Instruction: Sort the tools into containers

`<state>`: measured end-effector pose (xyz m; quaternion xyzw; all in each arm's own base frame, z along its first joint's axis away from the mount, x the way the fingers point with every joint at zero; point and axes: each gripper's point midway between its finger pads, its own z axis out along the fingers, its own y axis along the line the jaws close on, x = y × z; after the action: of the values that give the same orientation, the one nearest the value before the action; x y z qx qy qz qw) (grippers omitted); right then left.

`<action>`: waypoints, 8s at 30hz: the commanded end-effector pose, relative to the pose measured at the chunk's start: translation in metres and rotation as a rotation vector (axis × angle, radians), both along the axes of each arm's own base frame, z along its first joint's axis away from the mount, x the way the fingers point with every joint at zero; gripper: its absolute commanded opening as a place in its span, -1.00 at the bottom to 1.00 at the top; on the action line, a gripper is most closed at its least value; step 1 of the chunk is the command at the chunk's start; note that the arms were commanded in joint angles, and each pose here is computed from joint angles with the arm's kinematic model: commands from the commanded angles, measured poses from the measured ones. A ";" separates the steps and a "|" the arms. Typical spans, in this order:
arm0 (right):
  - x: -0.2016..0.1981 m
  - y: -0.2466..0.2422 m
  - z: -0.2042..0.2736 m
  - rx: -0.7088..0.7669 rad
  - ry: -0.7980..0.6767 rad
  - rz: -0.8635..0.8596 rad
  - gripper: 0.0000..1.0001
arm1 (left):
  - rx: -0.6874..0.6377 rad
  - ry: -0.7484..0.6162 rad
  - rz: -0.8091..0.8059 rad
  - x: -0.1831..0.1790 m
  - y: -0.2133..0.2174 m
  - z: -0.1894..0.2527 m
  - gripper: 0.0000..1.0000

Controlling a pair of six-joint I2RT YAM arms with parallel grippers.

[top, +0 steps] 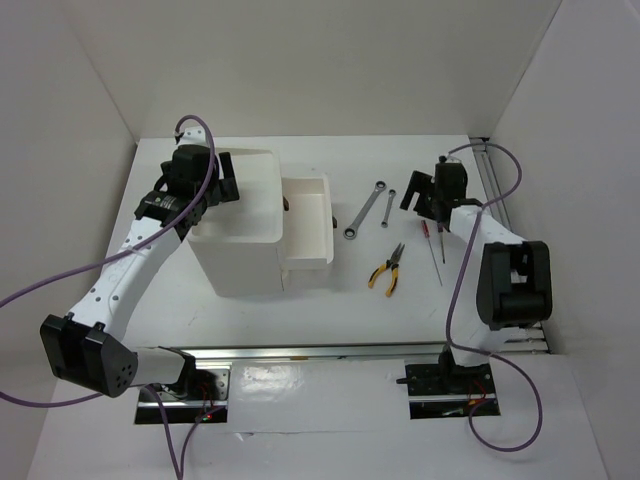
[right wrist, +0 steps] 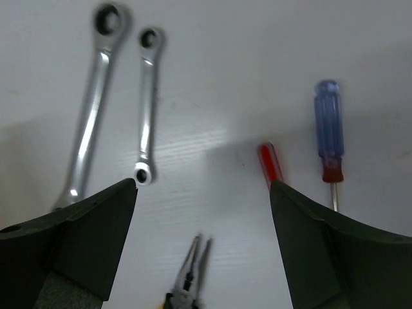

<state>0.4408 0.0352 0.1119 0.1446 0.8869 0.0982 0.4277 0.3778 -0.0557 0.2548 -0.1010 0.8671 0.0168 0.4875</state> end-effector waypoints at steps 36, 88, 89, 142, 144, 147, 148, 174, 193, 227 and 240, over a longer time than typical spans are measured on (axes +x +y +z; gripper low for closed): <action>-0.017 -0.010 -0.026 -0.164 0.231 -0.047 -1.00 | -0.012 0.223 -0.138 -0.025 -0.026 -0.056 1.00; -0.011 -0.093 -0.036 -0.117 0.175 -0.195 0.92 | -0.007 0.221 -0.131 -0.025 -0.024 -0.056 1.00; -0.009 -0.091 -0.039 -0.102 0.177 -0.192 0.88 | -0.007 0.221 -0.131 -0.025 -0.024 -0.056 1.00; -0.018 0.311 0.147 0.194 -0.295 0.461 0.57 | -0.017 0.203 -0.138 -0.026 -0.025 -0.052 1.00; -0.016 0.306 0.155 0.171 -0.314 0.449 0.66 | -0.017 0.203 -0.138 -0.026 -0.025 -0.052 1.00; -0.005 0.264 0.181 0.094 -0.386 0.360 0.67 | -0.017 0.203 -0.138 -0.026 -0.025 -0.052 1.00; -0.001 0.248 0.179 0.044 -0.385 0.330 0.53 | -0.017 0.203 -0.138 -0.026 -0.025 -0.052 1.00; -0.045 0.318 0.042 0.068 -0.094 0.457 -1.00 | -0.027 0.216 -0.154 -0.028 -0.028 -0.056 1.00; -0.079 0.309 0.034 0.354 -0.075 0.373 -0.78 | -0.035 0.208 -0.161 -0.029 -0.030 -0.053 1.00; -0.055 0.329 -0.056 0.834 -0.084 0.802 0.02 | -0.028 0.209 -0.167 -0.029 -0.029 -0.053 1.00; -0.055 0.351 -0.042 0.902 -0.110 0.853 0.02 | -0.033 0.210 -0.174 -0.029 -0.031 -0.053 1.00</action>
<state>0.3874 0.3682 0.0466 -0.0242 0.7464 0.6059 0.2744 0.3766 -0.0565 0.2551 -0.0985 0.8664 0.0121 0.4894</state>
